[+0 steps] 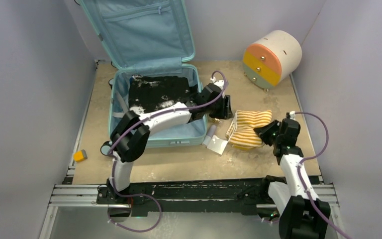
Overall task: Pack the luggage
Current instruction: Pick up the toiletry item from the center of the board, then place the toiletry item in the luggage.
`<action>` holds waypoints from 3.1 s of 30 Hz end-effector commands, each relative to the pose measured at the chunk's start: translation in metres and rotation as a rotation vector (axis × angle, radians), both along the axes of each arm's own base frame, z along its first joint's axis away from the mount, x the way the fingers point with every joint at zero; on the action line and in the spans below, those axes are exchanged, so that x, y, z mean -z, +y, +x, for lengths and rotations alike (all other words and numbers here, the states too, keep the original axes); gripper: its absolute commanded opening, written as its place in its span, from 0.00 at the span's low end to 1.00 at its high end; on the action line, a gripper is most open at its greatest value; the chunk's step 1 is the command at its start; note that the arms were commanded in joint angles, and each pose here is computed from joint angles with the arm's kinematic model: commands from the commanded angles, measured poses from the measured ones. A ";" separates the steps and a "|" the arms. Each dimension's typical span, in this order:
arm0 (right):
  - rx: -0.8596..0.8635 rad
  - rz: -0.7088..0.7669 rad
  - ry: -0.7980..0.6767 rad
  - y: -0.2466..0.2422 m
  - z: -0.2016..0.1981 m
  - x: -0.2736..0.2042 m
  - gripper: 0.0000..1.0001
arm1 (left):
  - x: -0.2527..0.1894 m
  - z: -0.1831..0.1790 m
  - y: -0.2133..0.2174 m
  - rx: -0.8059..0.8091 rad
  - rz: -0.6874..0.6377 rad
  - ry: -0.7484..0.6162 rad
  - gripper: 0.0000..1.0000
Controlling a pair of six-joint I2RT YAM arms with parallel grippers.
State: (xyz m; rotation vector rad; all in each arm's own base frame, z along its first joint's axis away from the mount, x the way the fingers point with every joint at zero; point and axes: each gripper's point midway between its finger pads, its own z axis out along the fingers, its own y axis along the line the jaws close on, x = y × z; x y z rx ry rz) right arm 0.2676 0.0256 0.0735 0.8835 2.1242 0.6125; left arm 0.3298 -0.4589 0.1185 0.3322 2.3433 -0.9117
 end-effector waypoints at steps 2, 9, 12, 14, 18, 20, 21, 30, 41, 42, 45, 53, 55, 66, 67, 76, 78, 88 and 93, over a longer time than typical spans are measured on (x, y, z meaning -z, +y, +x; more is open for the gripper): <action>0.047 -0.100 -0.072 -0.018 0.010 -0.043 0.00 | -0.106 -0.002 0.011 -0.006 -0.108 -0.133 0.51; 0.053 -0.124 -0.192 -0.019 0.015 -0.091 0.00 | -0.169 -0.016 0.057 -0.086 -0.122 -0.243 0.55; 0.036 -0.120 -0.247 -0.015 0.018 -0.113 0.00 | -0.190 -0.020 0.090 -0.153 -0.099 -0.320 0.56; 0.025 -0.115 -0.271 -0.013 0.020 -0.126 0.00 | -0.203 -0.026 0.113 -0.187 -0.098 -0.379 0.55; -0.020 -0.118 -0.321 -0.003 0.024 -0.154 0.00 | -0.229 -0.037 0.159 -0.281 -0.097 -0.490 0.55; -0.066 -0.118 -0.374 0.006 0.028 -0.176 0.00 | -0.238 -0.042 0.184 -0.330 -0.082 -0.543 0.54; -0.090 -0.117 -0.390 0.011 0.031 -0.186 0.00 | -0.249 -0.047 0.200 -0.361 -0.087 -0.577 0.54; -0.517 -0.169 -0.566 0.106 0.065 -0.282 0.00 | -0.258 -0.075 0.317 -0.625 0.030 -0.780 0.50; -1.068 -0.221 -0.699 0.226 0.097 -0.317 0.00 | -0.241 -0.095 0.384 -0.826 0.070 -0.836 0.49; -1.107 -0.222 -0.719 0.234 0.097 -0.318 0.00 | -0.239 -0.096 0.386 -0.835 0.073 -0.839 0.48; -1.201 -0.231 -0.742 0.260 0.097 -0.315 0.00 | -0.235 -0.095 0.387 -0.838 0.088 -0.850 0.48; -1.318 -0.100 -0.737 0.346 0.100 -0.291 0.00 | -0.232 -0.095 0.399 -0.906 0.122 -0.834 0.47; -1.357 -0.012 -0.742 0.367 0.094 -0.289 0.00 | -0.234 -0.098 0.407 -0.942 0.109 -0.829 0.47; -1.631 0.130 -0.841 0.416 0.065 -0.285 0.00 | -0.232 -0.100 0.412 -0.958 0.105 -0.846 0.46; -1.654 0.139 -0.855 0.416 0.063 -0.284 0.00 | -0.231 -0.099 0.411 -0.958 0.113 -0.845 0.46; -1.719 0.093 -0.757 0.403 0.080 -0.235 0.00 | -0.226 -0.095 0.404 -0.934 0.132 -0.837 0.45; -1.716 0.104 -0.746 0.401 0.083 -0.232 0.00 | -0.226 -0.094 0.403 -0.929 0.133 -0.837 0.45; -1.634 0.009 -0.597 0.371 0.129 -0.187 0.00 | -0.224 -0.094 0.399 -0.915 0.121 -0.829 0.45; -1.586 0.004 -0.544 0.359 0.152 -0.166 0.00 | -0.223 -0.091 0.394 -0.898 0.127 -0.828 0.45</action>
